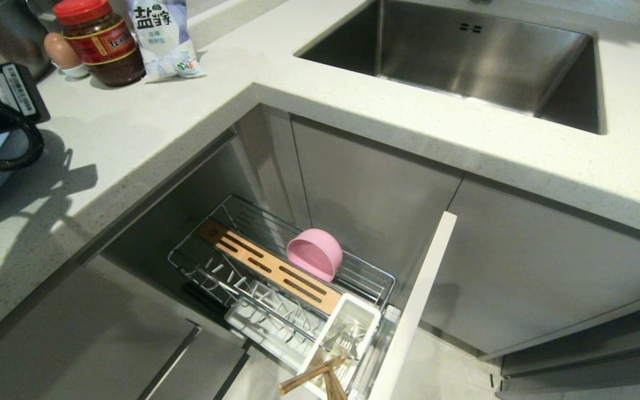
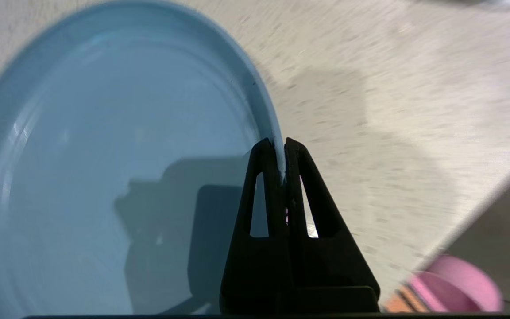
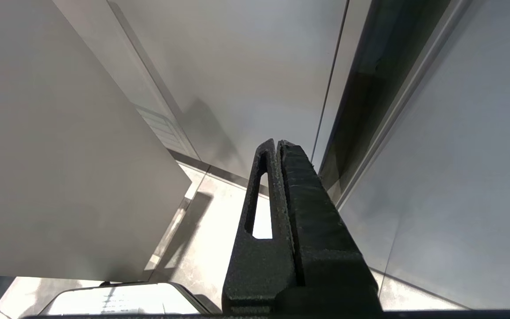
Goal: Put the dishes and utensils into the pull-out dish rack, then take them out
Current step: Pick up the plate and place it in the cupboard
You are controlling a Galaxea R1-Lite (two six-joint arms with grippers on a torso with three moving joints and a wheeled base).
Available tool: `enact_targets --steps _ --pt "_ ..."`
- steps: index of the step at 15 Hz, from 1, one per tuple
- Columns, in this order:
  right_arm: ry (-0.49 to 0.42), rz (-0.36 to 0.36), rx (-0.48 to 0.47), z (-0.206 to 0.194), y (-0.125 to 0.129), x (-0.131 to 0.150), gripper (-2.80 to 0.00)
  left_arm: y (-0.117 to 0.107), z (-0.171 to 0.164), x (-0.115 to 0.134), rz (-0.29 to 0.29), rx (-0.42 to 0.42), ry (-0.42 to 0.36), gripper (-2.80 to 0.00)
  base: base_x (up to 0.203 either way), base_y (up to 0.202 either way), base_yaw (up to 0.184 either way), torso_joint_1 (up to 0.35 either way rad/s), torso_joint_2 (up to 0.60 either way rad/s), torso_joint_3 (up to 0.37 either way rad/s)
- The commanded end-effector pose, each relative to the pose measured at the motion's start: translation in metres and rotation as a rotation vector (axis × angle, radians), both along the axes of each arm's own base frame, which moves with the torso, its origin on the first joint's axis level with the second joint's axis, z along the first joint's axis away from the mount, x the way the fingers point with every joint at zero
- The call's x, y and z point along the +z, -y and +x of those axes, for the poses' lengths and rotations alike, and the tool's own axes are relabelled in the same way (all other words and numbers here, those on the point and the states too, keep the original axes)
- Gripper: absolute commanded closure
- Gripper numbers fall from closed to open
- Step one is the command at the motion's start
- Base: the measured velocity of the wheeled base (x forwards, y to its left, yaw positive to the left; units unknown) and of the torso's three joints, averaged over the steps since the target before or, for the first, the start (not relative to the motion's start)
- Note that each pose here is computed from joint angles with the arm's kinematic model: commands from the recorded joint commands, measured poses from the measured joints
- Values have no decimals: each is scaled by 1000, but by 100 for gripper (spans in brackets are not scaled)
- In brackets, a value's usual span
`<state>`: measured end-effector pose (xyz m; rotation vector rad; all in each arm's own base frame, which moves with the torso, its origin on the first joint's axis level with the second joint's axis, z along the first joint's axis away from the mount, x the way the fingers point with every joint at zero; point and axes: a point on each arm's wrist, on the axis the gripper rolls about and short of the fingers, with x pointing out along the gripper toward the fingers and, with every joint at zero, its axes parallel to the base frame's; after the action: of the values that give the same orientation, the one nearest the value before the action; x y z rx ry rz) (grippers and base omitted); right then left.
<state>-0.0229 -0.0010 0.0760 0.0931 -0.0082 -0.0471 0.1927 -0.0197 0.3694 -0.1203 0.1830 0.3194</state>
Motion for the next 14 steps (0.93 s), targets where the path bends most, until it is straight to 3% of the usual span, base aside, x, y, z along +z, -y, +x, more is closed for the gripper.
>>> enact_targets --steps 1,4,7,11,14 --pt "5 1 0 0 0 0 0 4 -33 19 -25 -50 127 0 0 0 0 0 0 0" --pt "5 1 -1 0 0 0 0 9 -53 33 -70 -107 301 0 0 0 0 0 0 0" --pt "5 1 -1 0 0 0 0 24 -66 40 -159 -232 434 0 0 0 0 0 0 0" --pt "5 1 -1 0 0 0 0 53 -81 46 -289 -432 541 0 0 0 0 0 0 0" --pt "5 1 0 0 0 0 0 81 -96 48 -405 -563 566 0 0 0 0 0 0 0"
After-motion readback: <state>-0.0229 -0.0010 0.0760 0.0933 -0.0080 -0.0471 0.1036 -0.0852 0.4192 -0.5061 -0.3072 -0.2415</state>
